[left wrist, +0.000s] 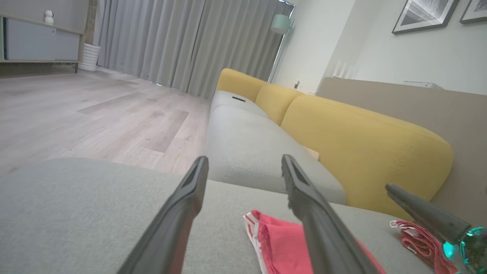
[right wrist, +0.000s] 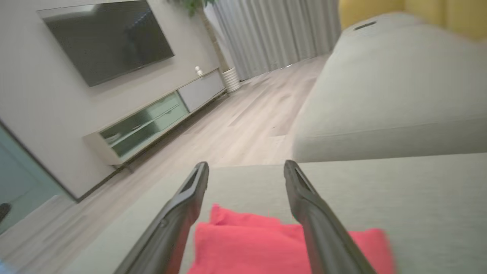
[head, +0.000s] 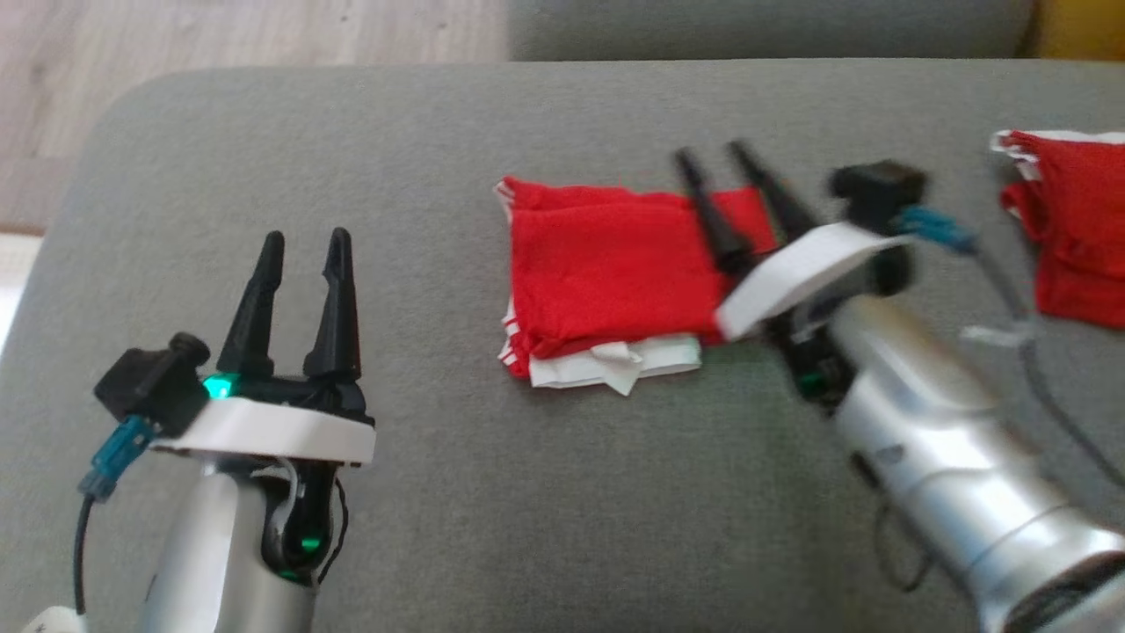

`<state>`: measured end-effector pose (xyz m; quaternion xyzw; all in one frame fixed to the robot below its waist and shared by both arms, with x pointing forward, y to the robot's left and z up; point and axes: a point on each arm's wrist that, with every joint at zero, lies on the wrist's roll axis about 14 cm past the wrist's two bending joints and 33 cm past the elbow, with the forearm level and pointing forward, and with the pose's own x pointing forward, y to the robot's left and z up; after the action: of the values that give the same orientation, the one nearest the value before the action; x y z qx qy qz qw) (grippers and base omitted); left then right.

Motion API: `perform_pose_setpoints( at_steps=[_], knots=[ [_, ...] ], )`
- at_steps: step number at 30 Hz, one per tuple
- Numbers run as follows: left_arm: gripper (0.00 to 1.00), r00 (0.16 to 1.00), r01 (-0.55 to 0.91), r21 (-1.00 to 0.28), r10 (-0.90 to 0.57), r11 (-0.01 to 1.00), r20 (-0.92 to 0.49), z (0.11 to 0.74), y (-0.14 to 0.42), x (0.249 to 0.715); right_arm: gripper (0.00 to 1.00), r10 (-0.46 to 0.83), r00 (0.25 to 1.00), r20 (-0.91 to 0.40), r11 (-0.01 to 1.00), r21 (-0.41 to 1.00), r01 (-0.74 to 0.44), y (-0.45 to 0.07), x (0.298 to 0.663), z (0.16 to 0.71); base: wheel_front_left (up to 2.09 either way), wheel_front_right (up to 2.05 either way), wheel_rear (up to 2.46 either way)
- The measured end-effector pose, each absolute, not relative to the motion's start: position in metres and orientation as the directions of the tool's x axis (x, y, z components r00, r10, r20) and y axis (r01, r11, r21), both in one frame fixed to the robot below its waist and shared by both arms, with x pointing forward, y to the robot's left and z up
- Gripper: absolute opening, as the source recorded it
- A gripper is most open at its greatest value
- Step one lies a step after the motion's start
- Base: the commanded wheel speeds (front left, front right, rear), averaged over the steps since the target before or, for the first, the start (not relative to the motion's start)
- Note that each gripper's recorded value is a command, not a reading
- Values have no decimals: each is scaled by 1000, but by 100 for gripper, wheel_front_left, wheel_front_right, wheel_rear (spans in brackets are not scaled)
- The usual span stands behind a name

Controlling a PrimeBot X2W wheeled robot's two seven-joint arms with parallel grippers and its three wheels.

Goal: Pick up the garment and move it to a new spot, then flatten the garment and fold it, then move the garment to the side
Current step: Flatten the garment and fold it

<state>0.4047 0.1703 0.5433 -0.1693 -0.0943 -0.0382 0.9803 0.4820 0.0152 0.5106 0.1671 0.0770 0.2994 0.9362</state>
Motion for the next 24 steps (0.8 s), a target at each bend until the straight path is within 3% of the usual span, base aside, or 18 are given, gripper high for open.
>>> perform_pose_setpoints(
  at_steps=[4, 8, 14, 24],
  knots=[
    [100, 973, 143, -327, -71, 934, 221, 550, 160, 407, 100, 455, 890, -7, 866, 238, -441, -58, 504, 527, 0, 0, 0],
    [100, 972, 159, -323, -91, 933, 216, 548, 152, 407, 100, 362, 932, 11, 918, 173, -358, -104, 499, 525, 0, 0, 0],
    [100, 970, 179, -322, -111, 930, 218, 549, 145, 407, 100, 248, 969, 13, 957, 152, -248, -142, 473, 508, 0, 0, 0],
    [100, 974, 187, -320, -133, 929, 184, 536, 137, 397, 100, 156, 987, 43, 975, 155, -160, -150, 435, 501, 0, 0, 0]
  ],
)
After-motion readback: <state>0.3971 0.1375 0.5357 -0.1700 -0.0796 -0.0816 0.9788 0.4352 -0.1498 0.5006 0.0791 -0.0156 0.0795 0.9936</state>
